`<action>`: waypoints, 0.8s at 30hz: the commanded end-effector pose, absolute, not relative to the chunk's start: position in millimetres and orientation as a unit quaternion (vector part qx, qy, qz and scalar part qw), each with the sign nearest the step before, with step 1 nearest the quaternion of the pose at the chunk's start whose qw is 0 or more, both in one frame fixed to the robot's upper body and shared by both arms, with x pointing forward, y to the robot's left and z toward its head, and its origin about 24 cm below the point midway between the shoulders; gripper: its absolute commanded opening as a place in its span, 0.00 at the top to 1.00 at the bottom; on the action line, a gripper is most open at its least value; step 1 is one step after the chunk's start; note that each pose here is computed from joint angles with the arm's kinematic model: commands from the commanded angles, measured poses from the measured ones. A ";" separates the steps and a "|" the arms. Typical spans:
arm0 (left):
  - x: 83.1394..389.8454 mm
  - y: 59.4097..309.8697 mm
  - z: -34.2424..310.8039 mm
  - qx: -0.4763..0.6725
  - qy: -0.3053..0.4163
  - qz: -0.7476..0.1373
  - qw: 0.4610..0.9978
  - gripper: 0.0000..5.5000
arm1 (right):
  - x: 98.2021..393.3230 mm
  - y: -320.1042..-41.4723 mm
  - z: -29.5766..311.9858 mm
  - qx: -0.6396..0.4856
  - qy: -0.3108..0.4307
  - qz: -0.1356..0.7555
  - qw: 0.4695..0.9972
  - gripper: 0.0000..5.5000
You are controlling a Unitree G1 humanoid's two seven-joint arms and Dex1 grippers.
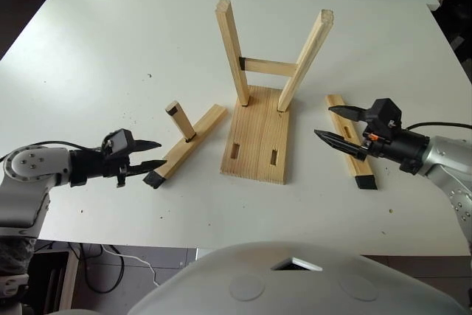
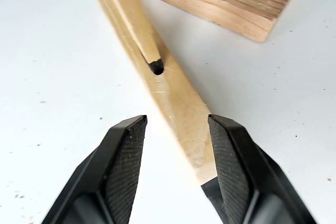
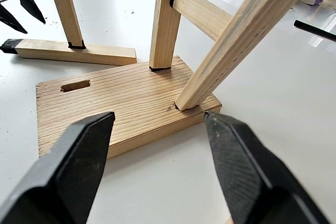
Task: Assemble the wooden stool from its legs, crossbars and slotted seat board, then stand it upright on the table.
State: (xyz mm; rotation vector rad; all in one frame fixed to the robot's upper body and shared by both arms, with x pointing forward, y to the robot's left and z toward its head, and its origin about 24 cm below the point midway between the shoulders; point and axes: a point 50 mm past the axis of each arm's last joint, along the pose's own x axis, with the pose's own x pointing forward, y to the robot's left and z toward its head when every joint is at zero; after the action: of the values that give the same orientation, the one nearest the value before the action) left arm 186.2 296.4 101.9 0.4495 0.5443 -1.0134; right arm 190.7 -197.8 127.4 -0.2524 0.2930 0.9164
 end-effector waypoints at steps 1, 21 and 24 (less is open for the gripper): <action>185.2 297.6 118.9 0.167 0.250 -0.443 0.845 0.53 | 185.9 -204.3 126.8 -0.133 0.146 0.424 0.884 0.43; 183.7 246.4 93.7 0.063 0.288 -0.368 0.882 0.37 | 178.5 -207.3 129.8 -0.127 0.144 0.398 0.897 0.43; 179.8 250.2 91.1 0.065 0.301 -0.369 0.877 0.37 | 177.0 -207.7 129.4 -0.126 0.145 0.395 0.899 0.43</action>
State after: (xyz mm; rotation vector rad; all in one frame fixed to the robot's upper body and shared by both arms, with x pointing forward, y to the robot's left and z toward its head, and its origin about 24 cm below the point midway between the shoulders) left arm 182.7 247.2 91.5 0.1203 0.5988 -0.7660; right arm 178.3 -206.9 128.5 -0.2564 0.2972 0.8288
